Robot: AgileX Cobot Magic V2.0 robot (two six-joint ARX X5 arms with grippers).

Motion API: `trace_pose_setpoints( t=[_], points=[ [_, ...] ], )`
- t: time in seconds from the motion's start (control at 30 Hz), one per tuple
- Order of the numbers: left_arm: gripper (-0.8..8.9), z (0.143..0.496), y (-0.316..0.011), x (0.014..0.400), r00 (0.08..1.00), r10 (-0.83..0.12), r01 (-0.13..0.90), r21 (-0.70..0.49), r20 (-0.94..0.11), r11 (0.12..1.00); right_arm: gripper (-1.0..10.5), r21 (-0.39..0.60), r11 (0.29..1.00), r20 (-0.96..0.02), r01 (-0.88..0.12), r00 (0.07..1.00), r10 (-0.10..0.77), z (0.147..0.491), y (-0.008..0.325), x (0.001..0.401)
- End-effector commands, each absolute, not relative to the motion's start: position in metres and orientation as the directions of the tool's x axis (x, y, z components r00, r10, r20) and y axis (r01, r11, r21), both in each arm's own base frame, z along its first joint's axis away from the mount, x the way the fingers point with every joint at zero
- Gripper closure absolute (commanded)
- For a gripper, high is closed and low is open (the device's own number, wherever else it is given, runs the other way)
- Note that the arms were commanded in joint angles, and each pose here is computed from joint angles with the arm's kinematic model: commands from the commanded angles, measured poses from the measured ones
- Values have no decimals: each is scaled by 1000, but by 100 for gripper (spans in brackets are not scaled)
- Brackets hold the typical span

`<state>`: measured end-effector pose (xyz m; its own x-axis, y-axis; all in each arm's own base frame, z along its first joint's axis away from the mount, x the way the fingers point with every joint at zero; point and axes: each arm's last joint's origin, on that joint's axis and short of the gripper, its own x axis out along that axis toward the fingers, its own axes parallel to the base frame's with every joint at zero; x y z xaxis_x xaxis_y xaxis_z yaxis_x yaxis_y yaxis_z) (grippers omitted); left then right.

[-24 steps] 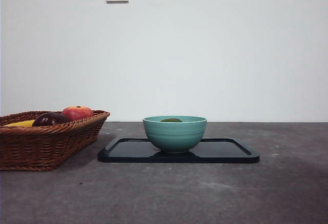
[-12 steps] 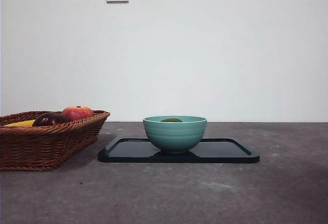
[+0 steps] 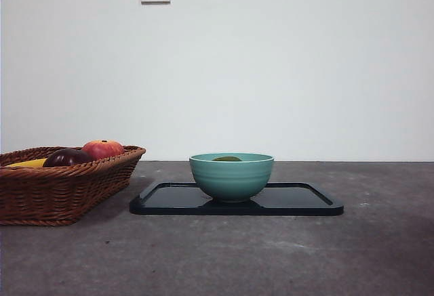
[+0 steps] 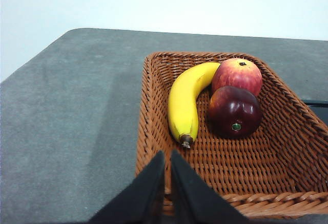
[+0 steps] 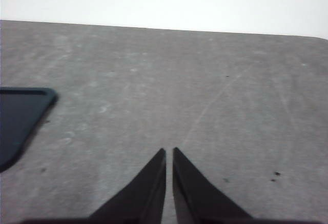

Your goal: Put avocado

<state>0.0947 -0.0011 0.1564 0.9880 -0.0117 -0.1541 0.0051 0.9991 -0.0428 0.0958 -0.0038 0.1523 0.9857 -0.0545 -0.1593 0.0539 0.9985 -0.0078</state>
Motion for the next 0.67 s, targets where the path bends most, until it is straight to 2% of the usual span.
trace_pose_setpoints(
  t=[0.03, 0.67],
  points=[
    [794, 149, -1, 96, 983, -10, 1, -48, -182, 999, 929, -17, 998, -174, 66, 982, -68, 149, -4, 96],
    [794, 149, -1, 96, 983, -10, 1, -48, -182, 999, 929, -19, 998, -163, 58, 985, -61, 150, -4, 96]
  ],
)
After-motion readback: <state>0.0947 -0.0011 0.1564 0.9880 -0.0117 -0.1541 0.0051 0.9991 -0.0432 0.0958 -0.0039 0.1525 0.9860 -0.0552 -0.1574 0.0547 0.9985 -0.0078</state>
